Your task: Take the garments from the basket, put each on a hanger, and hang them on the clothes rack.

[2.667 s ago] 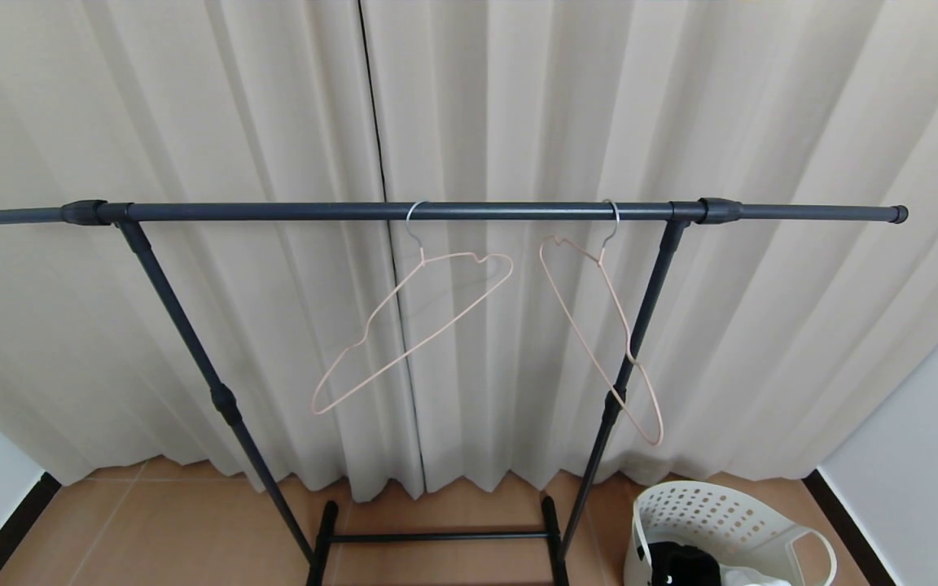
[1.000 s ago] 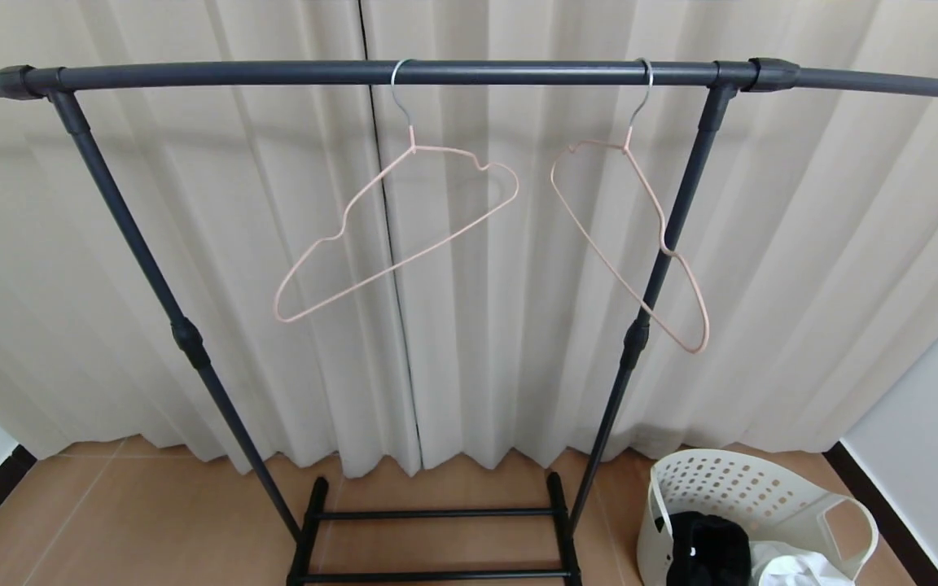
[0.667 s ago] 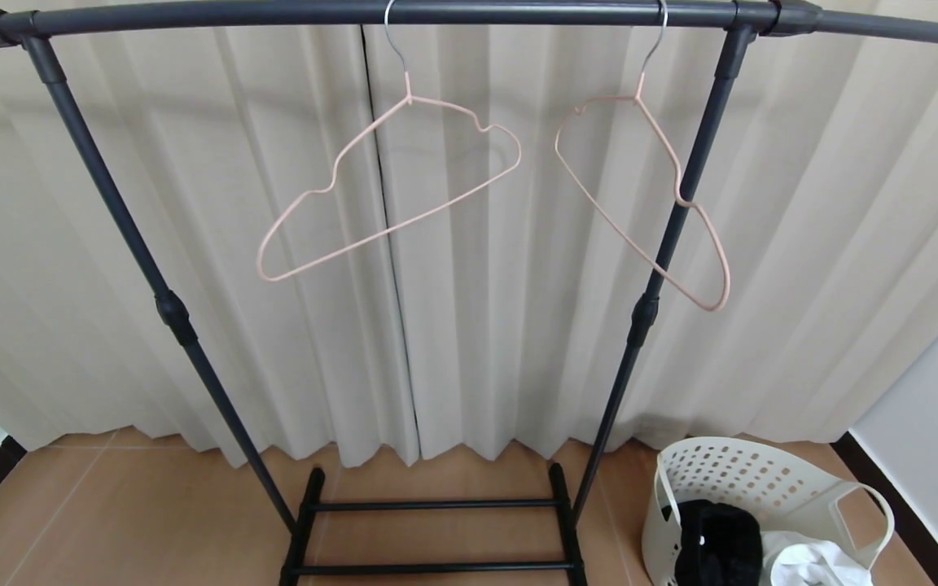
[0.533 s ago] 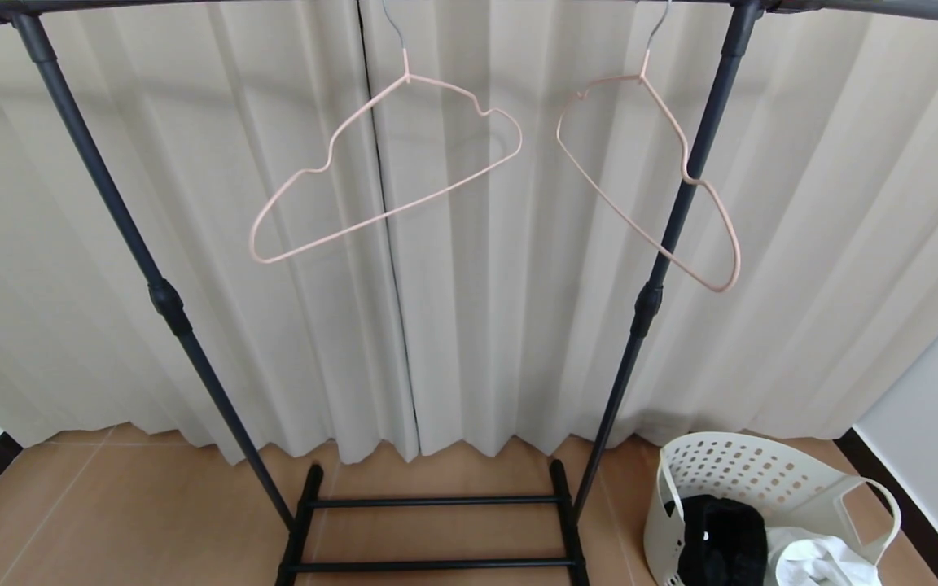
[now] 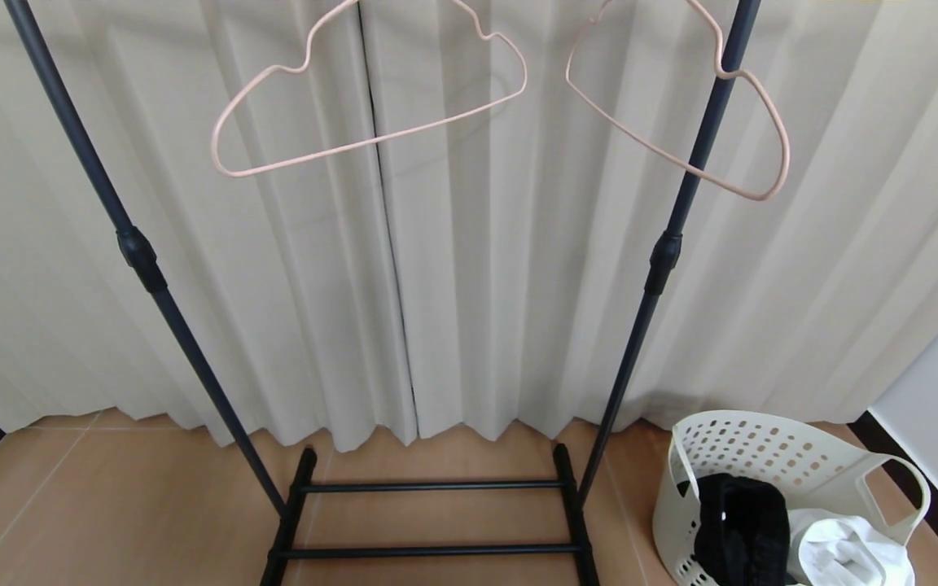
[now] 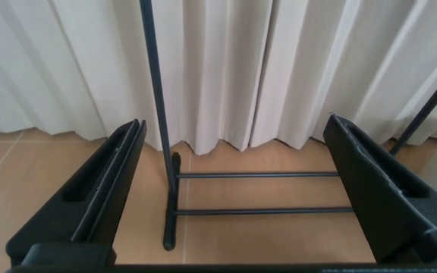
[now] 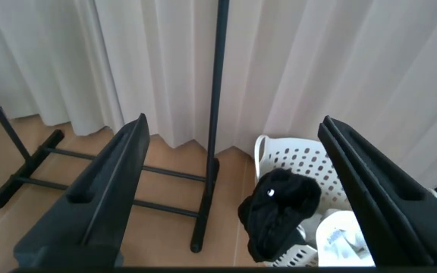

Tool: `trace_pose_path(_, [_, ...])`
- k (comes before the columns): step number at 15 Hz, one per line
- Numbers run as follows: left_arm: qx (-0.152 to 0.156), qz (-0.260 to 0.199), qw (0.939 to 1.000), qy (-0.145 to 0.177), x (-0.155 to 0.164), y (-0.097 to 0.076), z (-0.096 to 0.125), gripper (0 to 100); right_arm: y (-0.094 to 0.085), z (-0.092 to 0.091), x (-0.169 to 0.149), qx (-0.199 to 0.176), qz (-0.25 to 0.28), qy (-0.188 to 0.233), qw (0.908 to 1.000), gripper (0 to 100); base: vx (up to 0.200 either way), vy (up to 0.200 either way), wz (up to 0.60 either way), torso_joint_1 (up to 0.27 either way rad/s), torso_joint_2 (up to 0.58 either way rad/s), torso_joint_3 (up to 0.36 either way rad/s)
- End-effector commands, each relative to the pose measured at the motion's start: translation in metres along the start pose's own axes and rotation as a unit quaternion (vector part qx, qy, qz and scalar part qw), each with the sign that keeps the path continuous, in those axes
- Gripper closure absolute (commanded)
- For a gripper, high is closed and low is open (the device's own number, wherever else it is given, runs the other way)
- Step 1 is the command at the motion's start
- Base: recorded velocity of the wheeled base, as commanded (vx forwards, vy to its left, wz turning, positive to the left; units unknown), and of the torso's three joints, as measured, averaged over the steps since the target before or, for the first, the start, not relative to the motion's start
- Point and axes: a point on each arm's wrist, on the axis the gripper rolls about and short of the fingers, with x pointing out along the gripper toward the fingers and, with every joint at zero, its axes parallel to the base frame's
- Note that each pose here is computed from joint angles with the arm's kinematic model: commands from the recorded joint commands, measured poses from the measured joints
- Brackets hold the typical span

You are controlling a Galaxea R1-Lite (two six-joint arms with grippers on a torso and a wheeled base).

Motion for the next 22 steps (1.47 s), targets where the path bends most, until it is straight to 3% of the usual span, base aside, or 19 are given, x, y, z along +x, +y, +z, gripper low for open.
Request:
trace_pose_path(1, [0.000, 0.000, 1.0000, 0.000, 0.0000, 0.0000, 0.0000, 0, 0.0000, 0.0000, 0.0000, 0.000, 0.000, 0.000, 1.0000, 0, 0.000, 0.000, 0.00, -0.036, 0.41, 0.373])
trace_pose_path(3, [0.000, 0.000, 1.0000, 0.000, 0.0000, 0.0000, 0.0000, 0, 0.0000, 0.0000, 0.0000, 0.000, 0.000, 0.000, 1.0000, 0, 0.000, 0.000, 0.00, -0.022, 0.20, 0.168])
trace_pose_path(9, [0.000, 0.000, 1.0000, 0.000, 0.0000, 0.0000, 0.0000, 0, 0.0000, 0.0000, 0.0000, 0.000, 0.000, 0.000, 1.0000, 0, 0.000, 0.000, -0.60, 0.002, 0.03, 0.026])
trace_pose_path(14, [0.000, 0.000, 1.0000, 0.000, 0.0000, 0.0000, 0.0000, 0, 0.0000, 0.0000, 0.0000, 0.000, 0.000, 0.000, 1.0000, 0, 0.000, 0.000, 0.00, 0.000, 0.00, 0.000])
trace_pose_path(18, [0.000, 0.000, 1.0000, 0.000, 0.0000, 0.0000, 0.0000, 0, 0.0000, 0.0000, 0.0000, 0.000, 0.000, 0.000, 1.0000, 0, 0.000, -0.200, 0.00, 0.001, 0.00, 0.006])
trace_pose_path(22, [-0.001, 0.000, 1.0000, 0.000, 0.0000, 0.0000, 0.0000, 0, 0.0000, 0.0000, 0.0000, 0.000, 0.000, 0.000, 1.0000, 0, 0.000, 0.000, 0.00, 0.000, 0.00, 0.000])
